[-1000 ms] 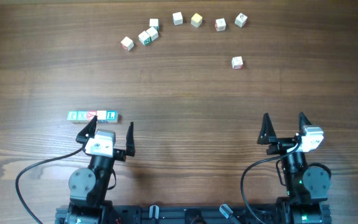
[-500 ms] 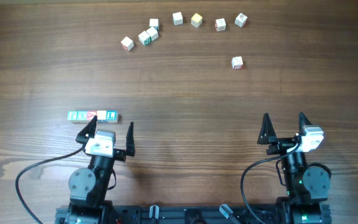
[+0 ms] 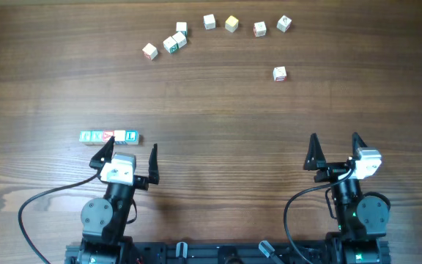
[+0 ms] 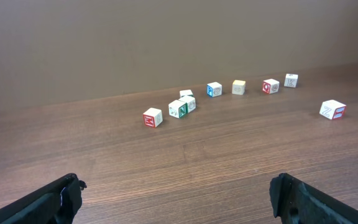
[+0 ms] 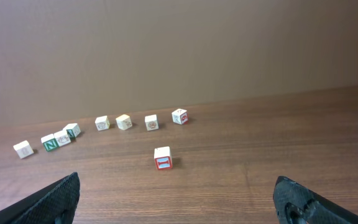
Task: Form a horizontal line
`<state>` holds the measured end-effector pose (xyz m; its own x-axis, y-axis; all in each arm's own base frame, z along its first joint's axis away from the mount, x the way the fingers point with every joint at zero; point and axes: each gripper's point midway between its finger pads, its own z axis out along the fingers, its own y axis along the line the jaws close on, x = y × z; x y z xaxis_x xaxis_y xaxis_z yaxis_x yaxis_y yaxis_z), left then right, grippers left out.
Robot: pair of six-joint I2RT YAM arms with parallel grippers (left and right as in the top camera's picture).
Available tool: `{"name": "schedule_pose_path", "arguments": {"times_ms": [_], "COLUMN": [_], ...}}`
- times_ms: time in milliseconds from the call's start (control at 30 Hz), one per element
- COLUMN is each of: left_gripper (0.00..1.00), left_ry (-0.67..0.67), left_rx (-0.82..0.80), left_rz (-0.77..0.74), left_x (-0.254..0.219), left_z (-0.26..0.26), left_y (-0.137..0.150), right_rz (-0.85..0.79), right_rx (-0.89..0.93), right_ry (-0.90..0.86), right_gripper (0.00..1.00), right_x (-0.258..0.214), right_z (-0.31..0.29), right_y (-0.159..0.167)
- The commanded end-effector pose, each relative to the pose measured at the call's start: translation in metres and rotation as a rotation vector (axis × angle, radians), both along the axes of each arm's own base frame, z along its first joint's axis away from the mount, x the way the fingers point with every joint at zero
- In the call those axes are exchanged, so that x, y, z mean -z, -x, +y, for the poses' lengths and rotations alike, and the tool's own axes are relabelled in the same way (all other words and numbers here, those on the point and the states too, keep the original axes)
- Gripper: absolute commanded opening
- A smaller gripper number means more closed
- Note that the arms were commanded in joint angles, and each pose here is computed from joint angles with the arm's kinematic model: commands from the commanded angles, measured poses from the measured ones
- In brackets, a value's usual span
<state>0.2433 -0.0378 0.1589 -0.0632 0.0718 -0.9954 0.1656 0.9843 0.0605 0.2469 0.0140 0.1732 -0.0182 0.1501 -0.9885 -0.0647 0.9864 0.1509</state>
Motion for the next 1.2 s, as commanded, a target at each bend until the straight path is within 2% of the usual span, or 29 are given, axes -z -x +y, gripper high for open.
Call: {"name": "schedule_pose_path", "arguments": {"times_ms": [0,1167], "left_gripper": [1.0,1.0], "left_ry": [-0.02,-0.02], "left_rx": [-0.019,-0.018], "left_rz": [-0.005,-0.004], "left_x": [0.0018,0.002], "left_z": [0.0042,0.0041], "left_y": [-0.0005,-0.0005], "right_rz": [-0.012,-0.012], "right_rx": [-0.009,-0.009], "right_ry": [0.018,0.018], "right_gripper": [1.0,1.0], "right_x": [-0.0022,-0.0022], "right_z": [0.0011,0.0011], "right_y": [0.0006,0.0006]}}
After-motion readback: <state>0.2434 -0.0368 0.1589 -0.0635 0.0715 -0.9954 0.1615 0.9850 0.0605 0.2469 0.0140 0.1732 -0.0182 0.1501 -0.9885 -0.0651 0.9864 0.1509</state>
